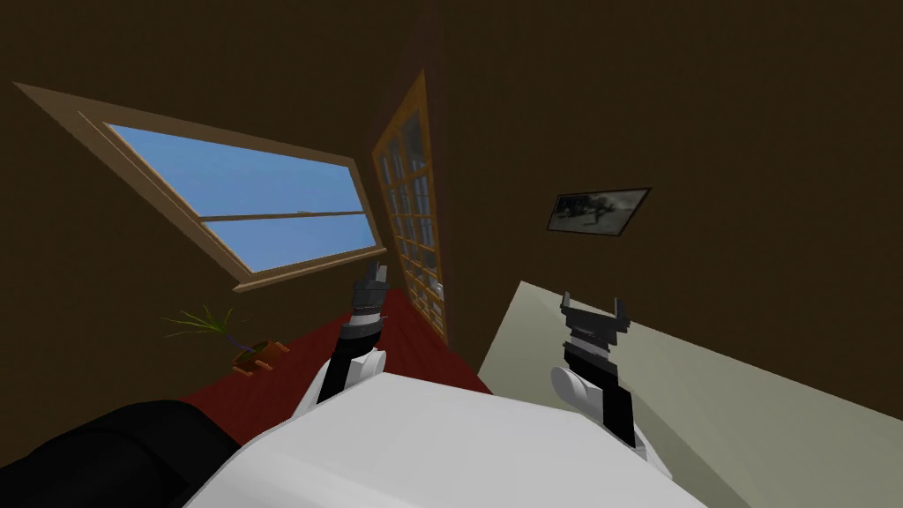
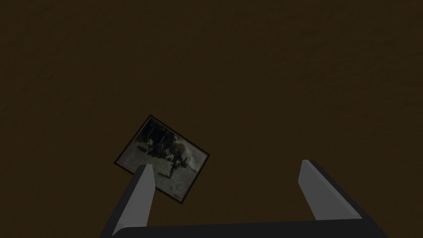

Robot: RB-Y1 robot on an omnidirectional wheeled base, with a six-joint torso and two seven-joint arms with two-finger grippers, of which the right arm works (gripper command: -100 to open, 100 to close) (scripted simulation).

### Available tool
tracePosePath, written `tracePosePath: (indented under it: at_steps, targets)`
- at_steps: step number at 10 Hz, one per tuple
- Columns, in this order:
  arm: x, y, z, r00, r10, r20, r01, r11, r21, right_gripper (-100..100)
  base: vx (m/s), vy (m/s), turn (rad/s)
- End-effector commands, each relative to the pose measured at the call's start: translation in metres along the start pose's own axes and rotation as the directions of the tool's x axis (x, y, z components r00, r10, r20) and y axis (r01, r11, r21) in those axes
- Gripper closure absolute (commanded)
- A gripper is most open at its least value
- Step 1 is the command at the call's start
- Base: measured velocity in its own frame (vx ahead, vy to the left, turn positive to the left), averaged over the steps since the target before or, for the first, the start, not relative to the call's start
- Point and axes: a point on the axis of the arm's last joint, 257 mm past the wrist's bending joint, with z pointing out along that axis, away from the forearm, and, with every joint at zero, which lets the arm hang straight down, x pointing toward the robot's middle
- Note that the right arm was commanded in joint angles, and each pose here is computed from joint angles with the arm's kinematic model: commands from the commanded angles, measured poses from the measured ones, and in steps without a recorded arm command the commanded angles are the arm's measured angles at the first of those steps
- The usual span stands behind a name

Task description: Push the door open

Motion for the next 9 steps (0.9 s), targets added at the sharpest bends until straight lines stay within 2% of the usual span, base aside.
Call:
tracePosePath:
  at_steps: [1,5,9]
  targets:
    - [-0.010,-0.003,-0.0011,1.000,0.018,0.019,-0.018,1.000,-0.002,-100,0.018,0.124,-0.264]
    - [-0.036,-0.008,-0.0054,0.995,0.064,0.071,-0.063,0.998,-0.011,-100,0.028,0.159,-0.316]
    - [-0.062,-0.012,-0.0111,0.986,0.110,0.128,-0.108,0.994,-0.027,-100,0.058,0.177,-0.327]
